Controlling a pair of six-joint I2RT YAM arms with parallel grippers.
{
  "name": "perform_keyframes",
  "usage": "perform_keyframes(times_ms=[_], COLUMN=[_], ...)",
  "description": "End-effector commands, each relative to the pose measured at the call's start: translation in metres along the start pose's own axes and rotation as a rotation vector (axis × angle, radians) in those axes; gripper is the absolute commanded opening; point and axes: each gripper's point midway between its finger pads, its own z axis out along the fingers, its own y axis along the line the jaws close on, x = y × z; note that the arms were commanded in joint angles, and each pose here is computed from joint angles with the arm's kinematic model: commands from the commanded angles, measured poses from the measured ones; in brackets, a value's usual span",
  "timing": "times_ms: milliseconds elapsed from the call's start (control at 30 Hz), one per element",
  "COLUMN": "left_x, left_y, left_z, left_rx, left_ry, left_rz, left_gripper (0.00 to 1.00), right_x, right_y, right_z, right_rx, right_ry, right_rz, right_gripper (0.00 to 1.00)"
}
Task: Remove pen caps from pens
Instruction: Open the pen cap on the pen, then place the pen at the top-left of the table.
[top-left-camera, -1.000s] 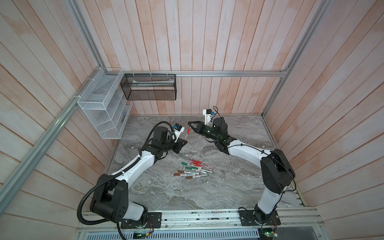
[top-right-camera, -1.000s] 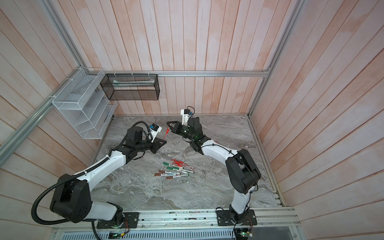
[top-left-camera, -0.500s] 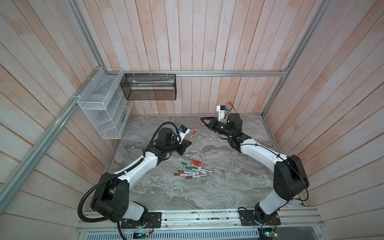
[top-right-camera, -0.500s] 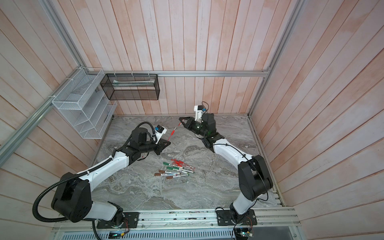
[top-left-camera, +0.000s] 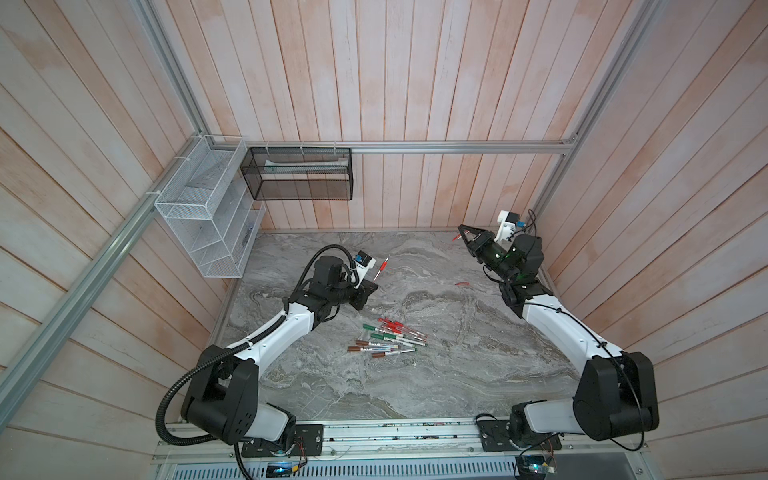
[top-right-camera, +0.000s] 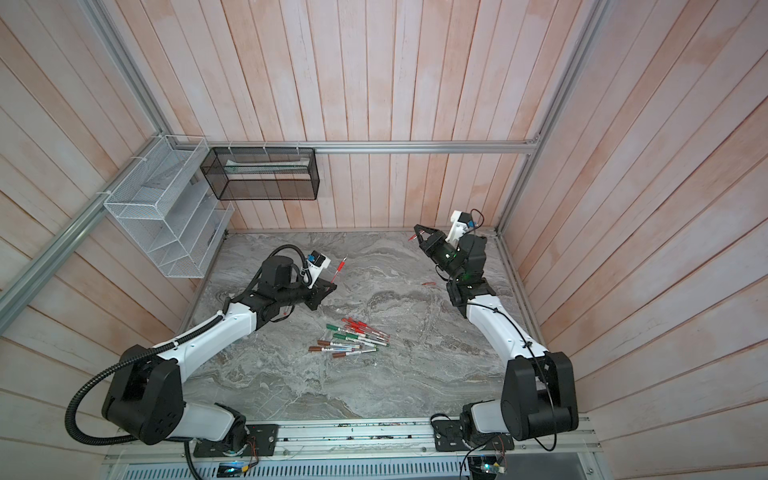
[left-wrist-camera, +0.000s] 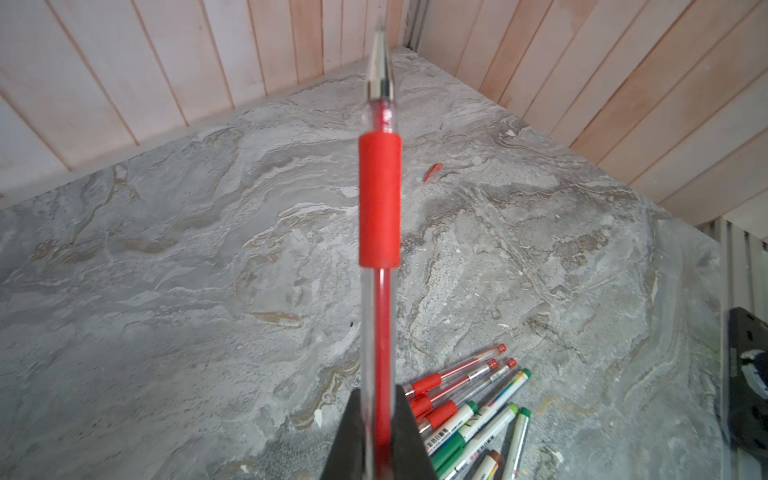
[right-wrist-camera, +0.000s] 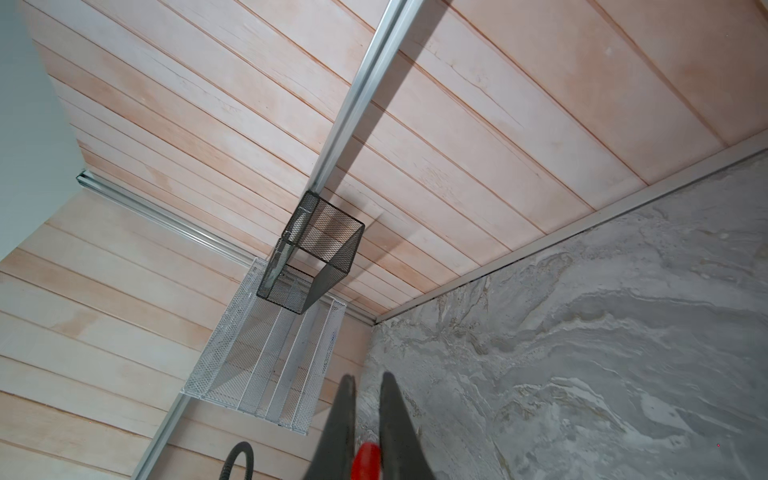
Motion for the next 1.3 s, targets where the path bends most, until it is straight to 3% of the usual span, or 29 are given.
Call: perform_keyframes(times_ms=[0, 100, 233, 467, 700, 1267], left_x=[-0.013, -0.012, 0.013, 0.05, 0.084, 0.141], left_y=[0.019, 0.038, 0.045, 0.072, 0.099, 0.131], left_z=[-0.014, -0.027, -0.038, -0.051, -0.04, -0.001], left_rx=[-0.077, -0.161, -0.22, -0.3, -0.388, -0.426], left_ry=[-0.019, 0.018, 0.107, 0.118, 0.176, 0.36], left_rz=[-0.021, -0.046, -0.06, -0.129, -0.128, -0.371], left_gripper=[0.0, 0.0, 0.0, 0.0, 0.0, 0.0], right_x=[0.001, 0.0, 0.0, -0.002, 0.01, 0.038], right_y=[-0.012, -0.013, -0.019, -0.034, -0.053, -0.079], right_z=[-0.014, -0.024, -0.04, -0.061, -0.071, -0.084], right_rx=[0.043, 0.059, 0.136, 0.189, 0.22, 0.223], right_ry=[0.007, 0.022, 0.033, 0.032, 0.05, 0.118], right_rz=[-0.024, -0.051, -0.127, -0.169, -0.173, -0.145], right_gripper=[0.0, 0.0, 0.0, 0.0, 0.0, 0.0])
